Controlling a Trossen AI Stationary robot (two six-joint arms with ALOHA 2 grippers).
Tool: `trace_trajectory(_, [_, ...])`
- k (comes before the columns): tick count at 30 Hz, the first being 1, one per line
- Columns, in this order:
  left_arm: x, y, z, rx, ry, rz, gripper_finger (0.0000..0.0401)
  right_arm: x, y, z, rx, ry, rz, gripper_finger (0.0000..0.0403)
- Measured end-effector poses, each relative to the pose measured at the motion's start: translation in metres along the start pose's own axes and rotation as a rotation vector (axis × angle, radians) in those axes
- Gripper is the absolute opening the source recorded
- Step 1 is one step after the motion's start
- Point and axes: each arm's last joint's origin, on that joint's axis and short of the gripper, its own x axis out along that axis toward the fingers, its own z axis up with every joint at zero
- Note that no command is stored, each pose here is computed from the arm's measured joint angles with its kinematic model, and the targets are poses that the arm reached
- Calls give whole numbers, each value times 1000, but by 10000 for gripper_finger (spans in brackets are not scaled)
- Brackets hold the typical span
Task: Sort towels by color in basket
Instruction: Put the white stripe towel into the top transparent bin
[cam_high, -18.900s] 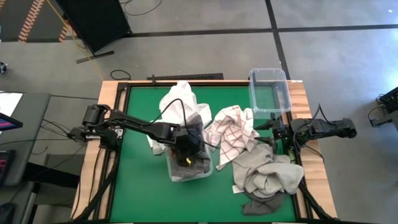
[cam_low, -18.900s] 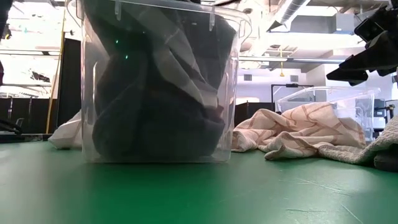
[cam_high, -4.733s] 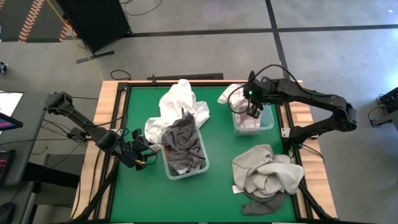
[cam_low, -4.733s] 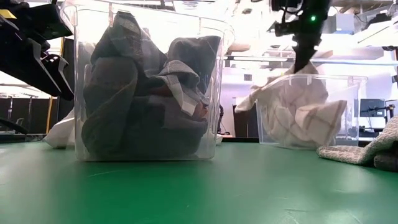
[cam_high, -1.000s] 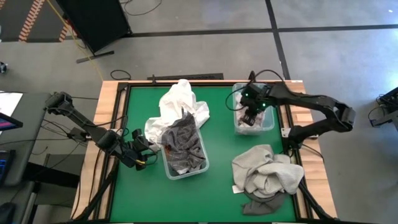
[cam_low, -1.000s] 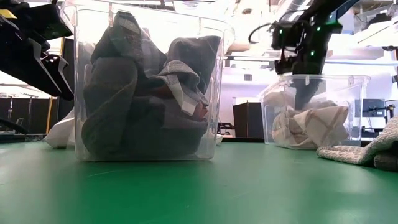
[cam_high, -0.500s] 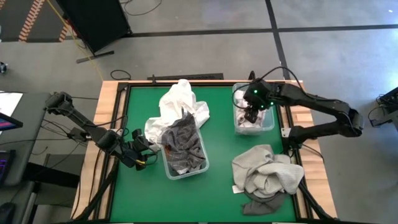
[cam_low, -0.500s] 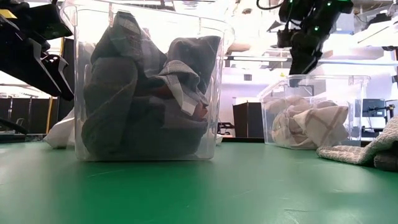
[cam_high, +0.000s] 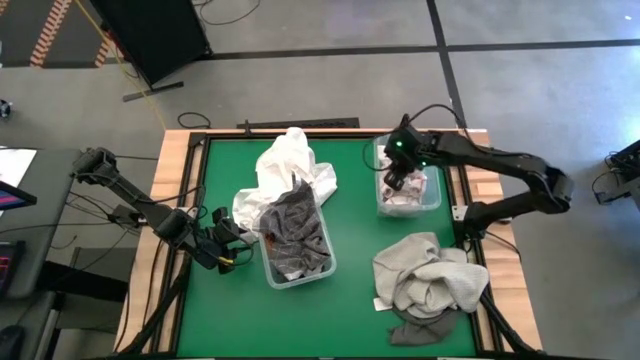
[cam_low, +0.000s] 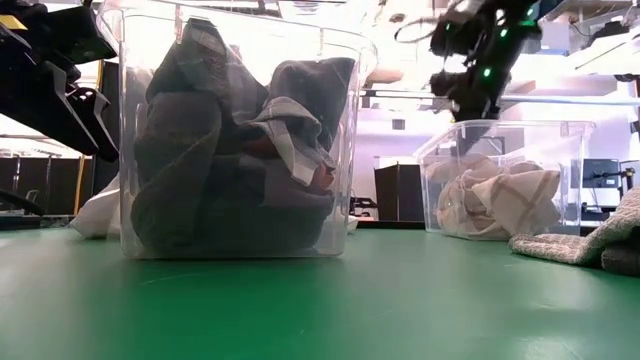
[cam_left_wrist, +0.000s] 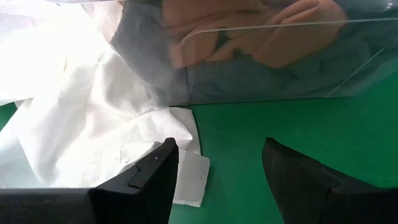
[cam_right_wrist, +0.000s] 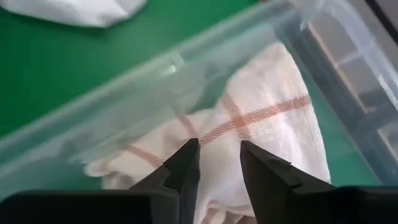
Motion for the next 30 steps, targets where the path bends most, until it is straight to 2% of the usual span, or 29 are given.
trace_trajectory(4, [0,0,0,0,0,0,221,25,-5,-3,17,100,-17,128])
trace_trajectory(11, [0,0,0,0,0,0,221,69,-7,-21,27,294,-5,127])
trace_trajectory(16, [-3,-1,5,15,-8,-12,221,85,-7,-27,25,367,0,127])
trace_trajectory(21, [-15,-6,25,47,-61,-49,221,76,-6,-26,14,337,6,127])
trace_trajectory(30, [-33,-14,49,141,-81,-182,221,25,-6,-23,17,137,14,128])
